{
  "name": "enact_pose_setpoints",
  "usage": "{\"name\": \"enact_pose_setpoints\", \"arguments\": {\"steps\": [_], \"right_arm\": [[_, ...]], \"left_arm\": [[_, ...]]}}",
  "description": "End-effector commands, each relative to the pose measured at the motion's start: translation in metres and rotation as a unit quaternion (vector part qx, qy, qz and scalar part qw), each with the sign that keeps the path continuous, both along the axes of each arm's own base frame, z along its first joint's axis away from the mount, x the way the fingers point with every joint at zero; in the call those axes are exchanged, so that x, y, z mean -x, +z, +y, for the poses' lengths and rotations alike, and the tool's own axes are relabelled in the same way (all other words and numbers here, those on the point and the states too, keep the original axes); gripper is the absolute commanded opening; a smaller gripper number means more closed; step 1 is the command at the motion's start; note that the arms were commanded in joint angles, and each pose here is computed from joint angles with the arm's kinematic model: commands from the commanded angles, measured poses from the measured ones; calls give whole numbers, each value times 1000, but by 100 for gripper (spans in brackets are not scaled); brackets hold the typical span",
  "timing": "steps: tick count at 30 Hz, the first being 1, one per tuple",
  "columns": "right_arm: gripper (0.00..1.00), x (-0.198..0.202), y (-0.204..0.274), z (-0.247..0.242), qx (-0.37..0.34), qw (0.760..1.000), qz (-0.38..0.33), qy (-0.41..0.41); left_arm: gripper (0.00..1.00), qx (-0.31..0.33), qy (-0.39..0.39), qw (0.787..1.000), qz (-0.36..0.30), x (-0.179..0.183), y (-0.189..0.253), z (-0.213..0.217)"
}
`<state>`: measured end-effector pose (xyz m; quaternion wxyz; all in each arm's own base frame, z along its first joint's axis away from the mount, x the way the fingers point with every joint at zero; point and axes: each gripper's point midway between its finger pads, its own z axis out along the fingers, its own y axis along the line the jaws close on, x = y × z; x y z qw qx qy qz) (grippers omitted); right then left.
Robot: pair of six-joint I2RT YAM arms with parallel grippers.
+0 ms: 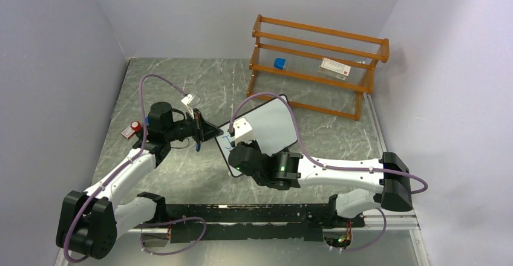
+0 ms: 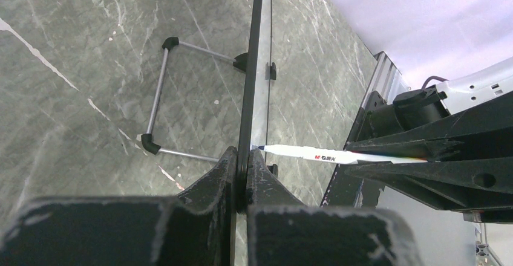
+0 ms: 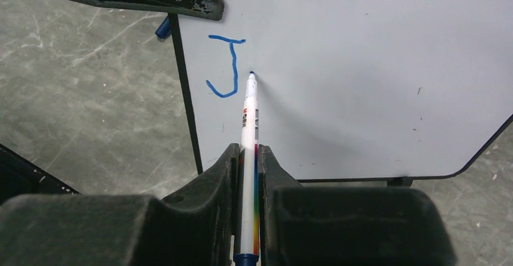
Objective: Write a sentence on the whiteboard
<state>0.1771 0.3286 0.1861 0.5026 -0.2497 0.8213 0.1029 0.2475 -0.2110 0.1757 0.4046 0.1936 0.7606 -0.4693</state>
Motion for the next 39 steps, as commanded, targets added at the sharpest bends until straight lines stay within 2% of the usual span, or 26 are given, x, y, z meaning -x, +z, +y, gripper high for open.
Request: {"name": "enact_pose_setpoints", "arguments": {"steps": [1, 14, 29, 39], "right_arm": [[0, 0, -5, 4, 2, 1000, 4, 3], [0, 6, -13, 3, 18, 999, 20, 21], [0, 4, -24, -13, 51, 998, 21, 1], [0, -4, -17, -16, 32, 999, 2, -27]], "left_arm": [[5, -39, 36, 999, 7, -12, -20, 11], [5, -39, 37, 999, 7, -12, -20, 11], [5, -39, 36, 999, 9, -12, -21, 11], [5, -38, 35, 999, 9, -11, -21, 11]]}}
